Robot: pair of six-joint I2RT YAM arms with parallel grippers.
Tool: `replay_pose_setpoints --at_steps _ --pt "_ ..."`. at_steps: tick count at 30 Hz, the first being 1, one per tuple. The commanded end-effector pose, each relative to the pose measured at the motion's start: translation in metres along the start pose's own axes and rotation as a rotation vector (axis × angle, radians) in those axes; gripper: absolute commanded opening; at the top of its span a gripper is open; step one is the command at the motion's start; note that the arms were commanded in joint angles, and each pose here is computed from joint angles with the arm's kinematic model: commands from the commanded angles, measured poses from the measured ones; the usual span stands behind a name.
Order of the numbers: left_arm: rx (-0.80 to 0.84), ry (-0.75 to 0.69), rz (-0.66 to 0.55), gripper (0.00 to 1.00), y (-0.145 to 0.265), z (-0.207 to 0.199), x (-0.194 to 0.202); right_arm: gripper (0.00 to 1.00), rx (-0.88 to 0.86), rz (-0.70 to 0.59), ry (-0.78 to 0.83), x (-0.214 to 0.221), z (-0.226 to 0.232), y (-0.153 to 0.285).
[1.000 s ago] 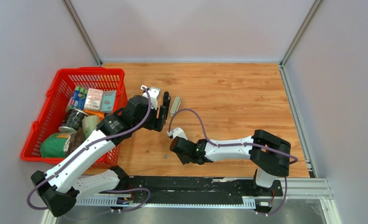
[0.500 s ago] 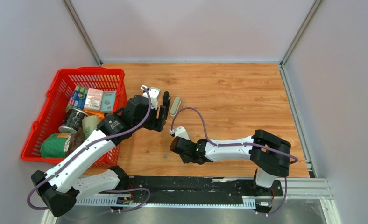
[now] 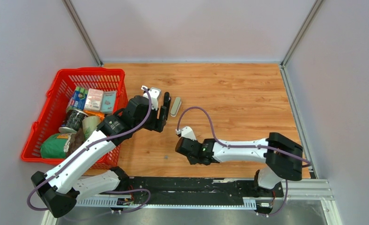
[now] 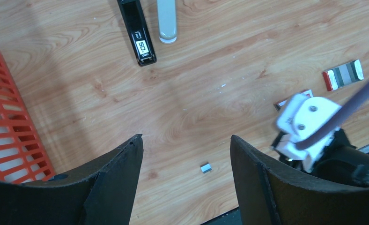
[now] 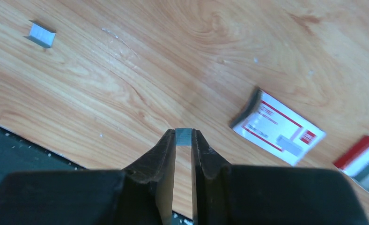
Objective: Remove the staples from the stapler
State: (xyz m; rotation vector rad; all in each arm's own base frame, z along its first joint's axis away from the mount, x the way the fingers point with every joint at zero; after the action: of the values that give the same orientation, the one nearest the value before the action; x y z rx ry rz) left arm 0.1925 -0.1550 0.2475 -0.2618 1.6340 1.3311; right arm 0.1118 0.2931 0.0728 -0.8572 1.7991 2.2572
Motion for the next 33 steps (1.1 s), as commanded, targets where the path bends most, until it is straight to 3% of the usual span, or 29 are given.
replay_pose_setpoints --at_steps 1,17,33 --pt "0.017 -0.011 -0.035 0.75 0.002 -0.001 -0.005 0.18 0.034 -0.092 -0.052 -0.020 -0.017 0.030" --pt "0.093 -0.001 -0.051 0.75 -0.001 -0.012 -0.005 0.20 0.253 -0.156 -0.367 -0.038 -0.140 0.051" --pt "0.153 -0.001 -0.040 0.75 -0.005 -0.020 -0.004 0.19 0.352 -0.127 -0.547 -0.021 -0.185 0.037"
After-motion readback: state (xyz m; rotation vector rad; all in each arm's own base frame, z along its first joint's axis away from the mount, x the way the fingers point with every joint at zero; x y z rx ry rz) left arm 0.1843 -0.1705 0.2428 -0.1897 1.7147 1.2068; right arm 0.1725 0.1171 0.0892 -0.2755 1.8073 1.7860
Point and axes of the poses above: each gripper's point midway between its finger pads, its own y axis back along the fingers, its own z axis along the line the jaws close on, x = y × z, the point moved 5 cm from there along y, back along the fingers, and after that the axes turned 14 degrees about -y, right-handed, at the moved point
